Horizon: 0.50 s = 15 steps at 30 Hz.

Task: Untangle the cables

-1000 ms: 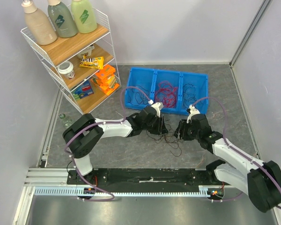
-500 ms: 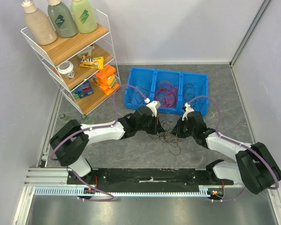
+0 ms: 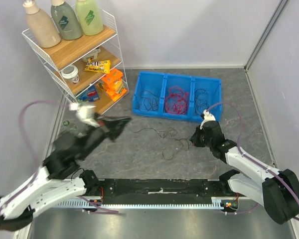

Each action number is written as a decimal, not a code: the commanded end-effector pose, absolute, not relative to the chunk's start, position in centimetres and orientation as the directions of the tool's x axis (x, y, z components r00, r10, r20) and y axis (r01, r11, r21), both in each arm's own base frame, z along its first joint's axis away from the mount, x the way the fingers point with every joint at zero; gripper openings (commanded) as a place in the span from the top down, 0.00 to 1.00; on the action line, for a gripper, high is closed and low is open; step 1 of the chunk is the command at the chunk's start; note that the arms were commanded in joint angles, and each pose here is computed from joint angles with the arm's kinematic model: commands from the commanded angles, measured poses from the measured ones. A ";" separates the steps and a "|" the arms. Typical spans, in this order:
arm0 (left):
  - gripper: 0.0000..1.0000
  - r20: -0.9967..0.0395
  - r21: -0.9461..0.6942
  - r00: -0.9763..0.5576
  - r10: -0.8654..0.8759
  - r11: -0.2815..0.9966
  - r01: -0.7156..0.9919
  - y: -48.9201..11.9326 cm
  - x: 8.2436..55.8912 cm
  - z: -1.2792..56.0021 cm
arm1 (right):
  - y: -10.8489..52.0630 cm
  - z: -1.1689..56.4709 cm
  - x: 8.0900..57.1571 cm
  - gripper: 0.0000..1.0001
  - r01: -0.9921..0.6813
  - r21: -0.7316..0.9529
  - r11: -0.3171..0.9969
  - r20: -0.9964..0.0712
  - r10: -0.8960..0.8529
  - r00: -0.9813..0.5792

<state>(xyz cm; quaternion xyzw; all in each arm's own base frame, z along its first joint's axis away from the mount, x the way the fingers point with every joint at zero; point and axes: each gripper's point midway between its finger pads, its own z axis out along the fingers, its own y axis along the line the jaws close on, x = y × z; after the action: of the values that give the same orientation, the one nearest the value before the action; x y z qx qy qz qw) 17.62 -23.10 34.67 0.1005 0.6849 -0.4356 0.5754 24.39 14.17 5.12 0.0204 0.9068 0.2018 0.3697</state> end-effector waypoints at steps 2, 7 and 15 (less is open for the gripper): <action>0.98 -0.888 -0.383 -0.057 -0.457 0.663 0.644 -15.3 15.3 41.5 | 13.1 3.6 23.5 1.00 -0.072 0.343 0.937 -0.646 0.180 -0.742; 0.98 -0.881 -0.366 0.002 -0.474 0.684 0.631 -12.2 14.0 43.3 | 12.8 3.8 23.5 1.00 -0.040 0.348 0.937 -0.642 0.207 -0.738; 0.98 -0.876 -0.360 0.043 -0.480 0.711 0.604 -10.5 13.8 43.6 | 10.4 3.8 23.2 1.00 0.085 0.293 0.952 -0.651 0.263 -0.712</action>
<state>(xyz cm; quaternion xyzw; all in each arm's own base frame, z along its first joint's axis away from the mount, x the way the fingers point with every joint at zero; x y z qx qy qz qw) 13.41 -11.54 43.74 0.0500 0.5763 -0.4105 0.7048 22.95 12.32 3.35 0.0507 0.9219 0.1635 0.3476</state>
